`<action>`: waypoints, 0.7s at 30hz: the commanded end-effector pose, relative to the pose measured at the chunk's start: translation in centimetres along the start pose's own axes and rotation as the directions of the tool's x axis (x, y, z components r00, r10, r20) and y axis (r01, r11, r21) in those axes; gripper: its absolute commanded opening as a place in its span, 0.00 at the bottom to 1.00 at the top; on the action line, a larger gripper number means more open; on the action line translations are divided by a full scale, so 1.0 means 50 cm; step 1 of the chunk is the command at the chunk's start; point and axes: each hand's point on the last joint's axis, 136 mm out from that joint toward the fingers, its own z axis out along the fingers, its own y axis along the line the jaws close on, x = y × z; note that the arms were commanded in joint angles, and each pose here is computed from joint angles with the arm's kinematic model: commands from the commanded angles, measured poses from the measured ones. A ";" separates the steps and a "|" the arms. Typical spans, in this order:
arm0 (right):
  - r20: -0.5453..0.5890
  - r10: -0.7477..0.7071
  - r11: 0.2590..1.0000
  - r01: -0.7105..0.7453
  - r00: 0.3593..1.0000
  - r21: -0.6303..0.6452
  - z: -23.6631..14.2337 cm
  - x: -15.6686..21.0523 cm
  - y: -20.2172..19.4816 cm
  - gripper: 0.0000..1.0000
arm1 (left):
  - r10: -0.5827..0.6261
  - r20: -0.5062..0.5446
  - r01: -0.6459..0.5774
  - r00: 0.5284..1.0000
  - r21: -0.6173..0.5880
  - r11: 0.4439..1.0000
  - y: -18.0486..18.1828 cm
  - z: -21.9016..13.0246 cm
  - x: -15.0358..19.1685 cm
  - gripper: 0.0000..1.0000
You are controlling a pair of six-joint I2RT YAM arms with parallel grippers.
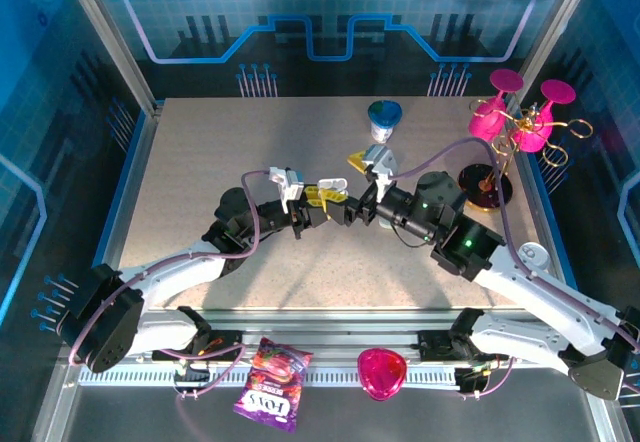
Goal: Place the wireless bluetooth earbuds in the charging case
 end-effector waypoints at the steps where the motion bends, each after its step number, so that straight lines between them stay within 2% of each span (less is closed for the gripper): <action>1: -0.060 0.031 0.997 -0.026 0.998 0.078 -0.002 0.013 -0.031 0.97 | 0.065 0.039 -0.066 0.997 0.030 0.997 -0.017 0.001 -0.021 0.16; 9: -0.158 0.071 0.990 -0.050 0.985 0.134 0.012 0.074 -0.059 1.00 | 0.070 0.051 -0.072 0.996 0.045 0.996 -0.026 0.000 -0.034 0.16; 16: -0.189 0.145 0.971 -0.104 0.971 0.213 0.012 0.105 -0.103 1.00 | 0.066 0.062 -0.070 0.996 0.053 0.996 -0.030 -0.001 -0.040 0.16; 21: -0.209 0.166 0.969 -0.120 0.964 0.217 0.012 0.118 -0.108 0.99 | 0.058 0.065 -0.062 0.996 0.059 0.996 -0.030 0.001 -0.039 0.16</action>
